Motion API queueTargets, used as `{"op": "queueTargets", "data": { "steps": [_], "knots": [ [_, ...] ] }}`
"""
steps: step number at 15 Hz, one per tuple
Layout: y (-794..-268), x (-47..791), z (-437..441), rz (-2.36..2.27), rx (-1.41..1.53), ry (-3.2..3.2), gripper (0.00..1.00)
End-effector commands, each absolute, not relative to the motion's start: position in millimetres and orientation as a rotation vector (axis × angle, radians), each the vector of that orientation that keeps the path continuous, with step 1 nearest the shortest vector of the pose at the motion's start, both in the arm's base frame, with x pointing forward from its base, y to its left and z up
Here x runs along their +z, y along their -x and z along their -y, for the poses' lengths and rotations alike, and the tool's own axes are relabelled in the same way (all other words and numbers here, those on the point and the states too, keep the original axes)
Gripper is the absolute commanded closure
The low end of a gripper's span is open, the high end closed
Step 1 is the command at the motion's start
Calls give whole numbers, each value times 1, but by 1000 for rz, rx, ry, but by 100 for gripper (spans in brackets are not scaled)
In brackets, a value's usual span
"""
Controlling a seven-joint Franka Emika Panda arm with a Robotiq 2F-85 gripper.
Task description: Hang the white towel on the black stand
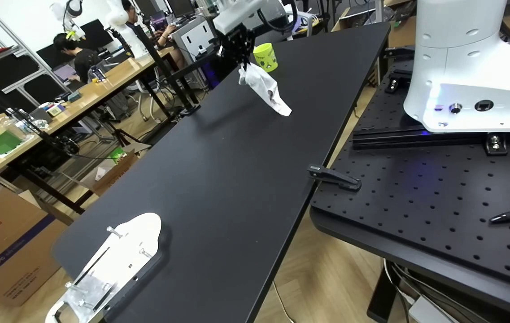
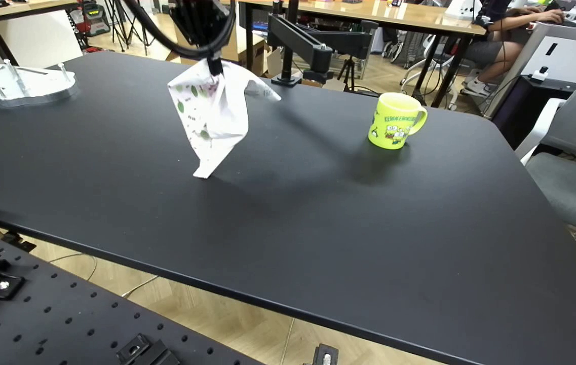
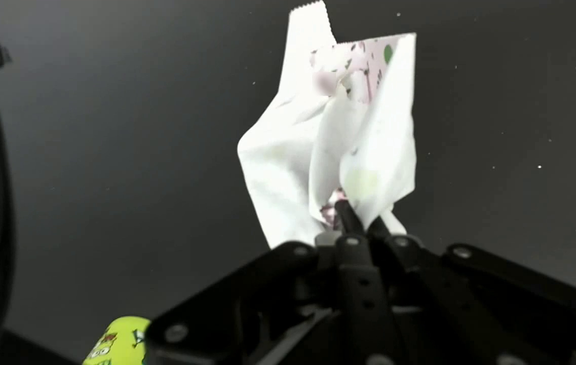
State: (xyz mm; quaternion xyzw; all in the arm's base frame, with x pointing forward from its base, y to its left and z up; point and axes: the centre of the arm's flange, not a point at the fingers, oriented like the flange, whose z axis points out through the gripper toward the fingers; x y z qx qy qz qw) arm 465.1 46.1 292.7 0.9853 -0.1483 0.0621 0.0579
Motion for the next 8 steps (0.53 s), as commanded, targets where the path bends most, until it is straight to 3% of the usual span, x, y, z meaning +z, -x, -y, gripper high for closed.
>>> {"op": "queueTargets", "data": {
  "steps": [1, 8],
  "knots": [
    [-455, 372, -31, 307, 145, -2970, 99],
    [-432, 490, 30, 221, 206, -2929, 99]
  ]
}}
